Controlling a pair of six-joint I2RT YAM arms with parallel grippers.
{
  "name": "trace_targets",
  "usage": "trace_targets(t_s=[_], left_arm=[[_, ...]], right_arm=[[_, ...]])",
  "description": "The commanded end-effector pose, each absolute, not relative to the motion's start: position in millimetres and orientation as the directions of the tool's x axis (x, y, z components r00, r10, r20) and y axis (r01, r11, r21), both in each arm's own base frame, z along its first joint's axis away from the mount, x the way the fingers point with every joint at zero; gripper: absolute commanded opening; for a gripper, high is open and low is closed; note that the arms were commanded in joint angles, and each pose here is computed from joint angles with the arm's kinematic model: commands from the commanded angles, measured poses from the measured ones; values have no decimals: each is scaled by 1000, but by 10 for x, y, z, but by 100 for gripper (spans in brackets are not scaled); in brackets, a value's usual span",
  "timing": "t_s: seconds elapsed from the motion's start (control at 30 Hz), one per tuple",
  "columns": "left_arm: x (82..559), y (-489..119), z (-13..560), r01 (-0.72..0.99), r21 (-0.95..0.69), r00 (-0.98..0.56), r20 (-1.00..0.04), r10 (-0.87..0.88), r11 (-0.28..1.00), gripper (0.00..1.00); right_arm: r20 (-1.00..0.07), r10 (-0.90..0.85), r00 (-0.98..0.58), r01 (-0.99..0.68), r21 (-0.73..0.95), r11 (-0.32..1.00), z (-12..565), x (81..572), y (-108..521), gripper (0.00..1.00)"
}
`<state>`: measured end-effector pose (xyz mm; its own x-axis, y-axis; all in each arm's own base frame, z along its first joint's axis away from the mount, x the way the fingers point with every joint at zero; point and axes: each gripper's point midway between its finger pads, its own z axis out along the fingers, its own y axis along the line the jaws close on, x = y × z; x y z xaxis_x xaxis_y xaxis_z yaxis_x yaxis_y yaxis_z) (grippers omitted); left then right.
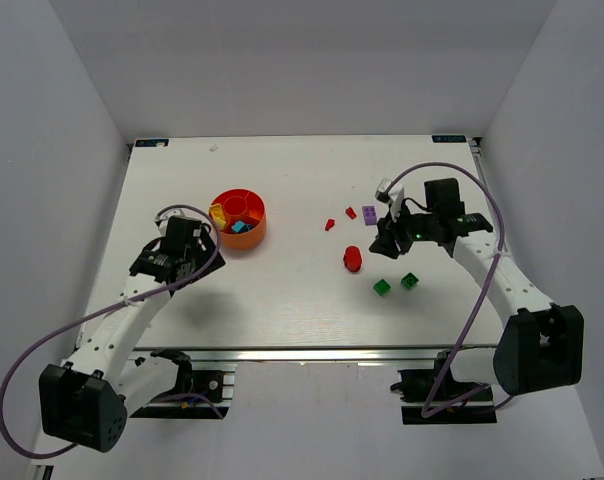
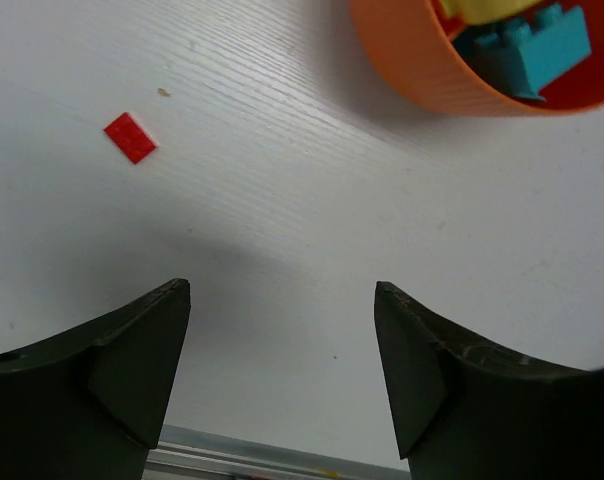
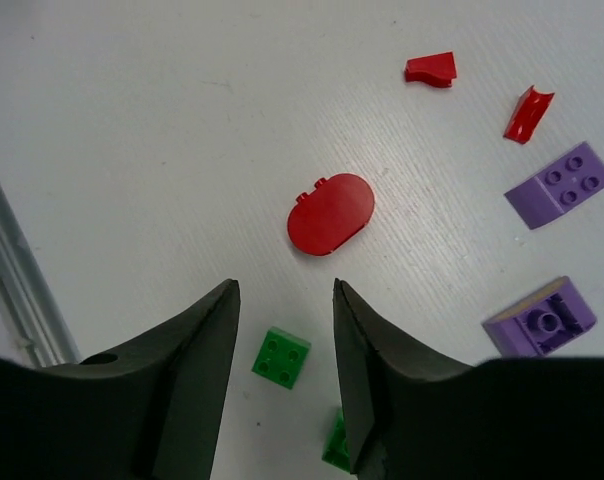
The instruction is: Sort the legos into containers by color
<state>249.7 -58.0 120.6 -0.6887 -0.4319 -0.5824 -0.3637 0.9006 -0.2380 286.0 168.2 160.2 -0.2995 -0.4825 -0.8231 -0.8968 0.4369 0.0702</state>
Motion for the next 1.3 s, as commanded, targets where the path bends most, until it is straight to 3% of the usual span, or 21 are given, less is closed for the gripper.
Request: trace_targets(t_s=[0.0,0.2,0.43,0.8,1.27], left_arm=[[2511,-356,1263,-490,-204,-633,-585,-507,847,84],[2615,-263,1070,-559,-220,-629,-516,-582,799,81],[2751,-82,811,-648,-201,-609,-441,-659,734,71],[2876,91,508,-714,-152,-608,-347,-714,683,70],[2972,228,326,-750,-145,-588,-301,-751,646,59]], right_arm=[[-855,-372,-360,-872,167,460,1881,2916,1818,48],[-848,-179,-498,-830,406,383,2227,2678,2085,48],[-859,-190,-474,-825,359,437,2008,2663,1973,48],[-886,-192,-422,-834,297,465,2027,2712,1909,48],[-884,-177,-432,-817,301,491,2005,2766,1800,48]])
